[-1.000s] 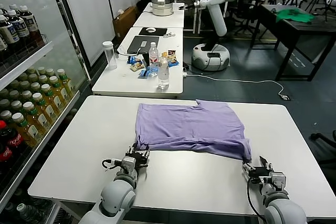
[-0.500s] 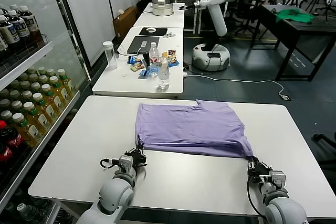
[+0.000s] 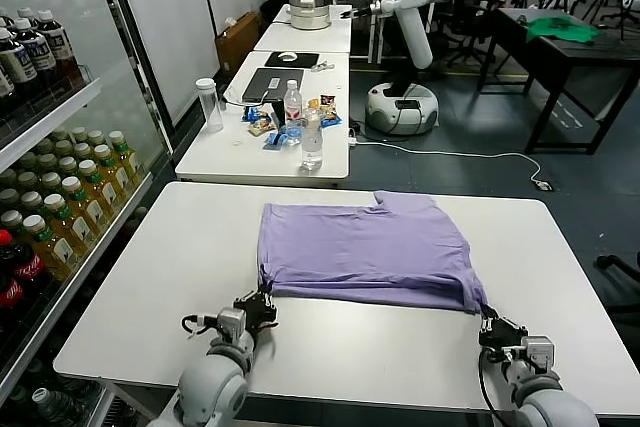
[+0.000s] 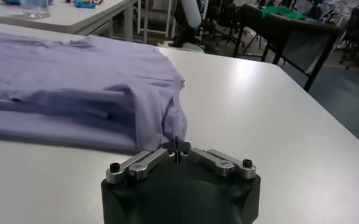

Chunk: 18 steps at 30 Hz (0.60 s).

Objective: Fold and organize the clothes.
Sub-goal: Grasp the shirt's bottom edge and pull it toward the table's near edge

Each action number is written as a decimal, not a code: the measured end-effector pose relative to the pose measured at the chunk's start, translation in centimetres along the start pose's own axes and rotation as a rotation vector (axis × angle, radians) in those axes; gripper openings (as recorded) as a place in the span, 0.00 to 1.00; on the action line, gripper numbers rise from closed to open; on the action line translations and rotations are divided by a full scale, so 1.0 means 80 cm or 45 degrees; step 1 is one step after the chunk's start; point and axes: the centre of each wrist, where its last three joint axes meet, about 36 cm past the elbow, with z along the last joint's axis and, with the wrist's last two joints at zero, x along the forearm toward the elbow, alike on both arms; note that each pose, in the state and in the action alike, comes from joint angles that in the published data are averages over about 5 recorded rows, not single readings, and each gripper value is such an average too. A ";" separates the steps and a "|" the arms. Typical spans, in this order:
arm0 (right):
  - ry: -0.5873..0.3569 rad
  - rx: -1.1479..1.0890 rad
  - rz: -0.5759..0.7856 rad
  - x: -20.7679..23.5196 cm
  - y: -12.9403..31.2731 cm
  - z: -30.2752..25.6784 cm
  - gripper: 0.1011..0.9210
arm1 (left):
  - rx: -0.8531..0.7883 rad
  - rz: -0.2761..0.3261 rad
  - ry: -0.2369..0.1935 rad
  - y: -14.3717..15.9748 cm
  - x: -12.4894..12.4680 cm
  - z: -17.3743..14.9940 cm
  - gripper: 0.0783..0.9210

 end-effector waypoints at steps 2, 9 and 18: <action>0.007 0.019 -0.002 0.015 0.001 0.001 0.01 | 0.008 0.008 0.000 -0.004 0.018 0.003 0.02; 0.044 0.086 -0.011 0.070 0.005 0.004 0.01 | 0.016 0.017 0.016 -0.011 0.082 0.011 0.02; 0.068 0.153 -0.033 0.122 0.015 0.000 0.18 | -0.002 0.017 0.056 -0.012 0.145 0.010 0.06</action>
